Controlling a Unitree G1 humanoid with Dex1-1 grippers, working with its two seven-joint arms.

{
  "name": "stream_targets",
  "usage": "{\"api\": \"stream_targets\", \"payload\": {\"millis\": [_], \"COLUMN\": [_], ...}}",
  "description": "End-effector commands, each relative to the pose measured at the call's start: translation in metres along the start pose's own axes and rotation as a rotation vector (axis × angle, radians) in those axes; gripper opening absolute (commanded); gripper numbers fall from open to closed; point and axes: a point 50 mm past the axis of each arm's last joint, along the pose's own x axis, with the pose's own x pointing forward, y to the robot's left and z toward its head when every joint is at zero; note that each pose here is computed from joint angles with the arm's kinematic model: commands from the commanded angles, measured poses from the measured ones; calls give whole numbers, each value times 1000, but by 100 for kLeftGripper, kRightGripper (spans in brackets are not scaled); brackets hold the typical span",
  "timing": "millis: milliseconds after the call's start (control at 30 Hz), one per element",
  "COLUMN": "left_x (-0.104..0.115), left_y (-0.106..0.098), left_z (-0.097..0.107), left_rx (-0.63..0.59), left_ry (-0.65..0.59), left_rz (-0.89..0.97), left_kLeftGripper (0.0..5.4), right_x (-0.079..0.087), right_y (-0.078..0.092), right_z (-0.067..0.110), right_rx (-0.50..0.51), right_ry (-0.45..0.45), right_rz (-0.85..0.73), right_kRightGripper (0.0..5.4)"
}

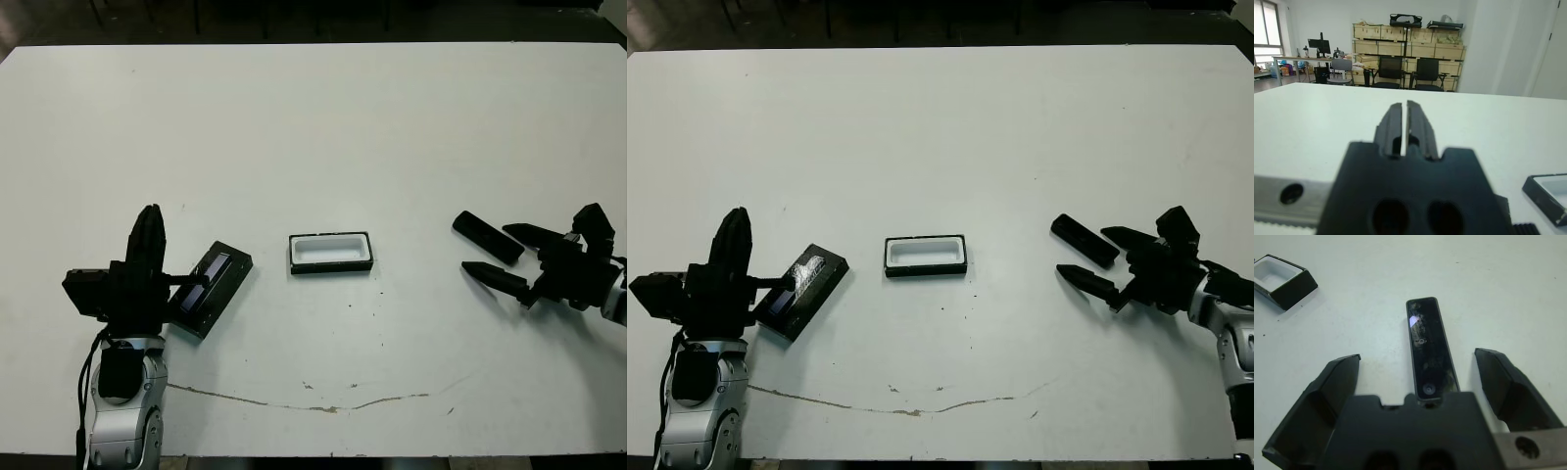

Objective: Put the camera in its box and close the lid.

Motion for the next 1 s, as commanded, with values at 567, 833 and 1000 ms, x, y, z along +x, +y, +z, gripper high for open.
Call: {"api": "stream_targets", "payload": {"millis": [567,833,1000], "left_x": [-4,-3,-3], "left_y": [7,7,7], "left_z": [-5,-4,-4], "left_rx": [22,25,23], "left_ry": [36,34,27], "left_rz": [4,10,8], "left_kLeftGripper": [0,0,0], "right_x": [3,1,-4], "right_y": [12,12,9], "right_z": [-16,-7,5], "right_rx": [8,-107,-202], "right_ry": [37,71,123], "right_rz": [-187,-155,-102], "right_kRightGripper": [404,257,166]}}
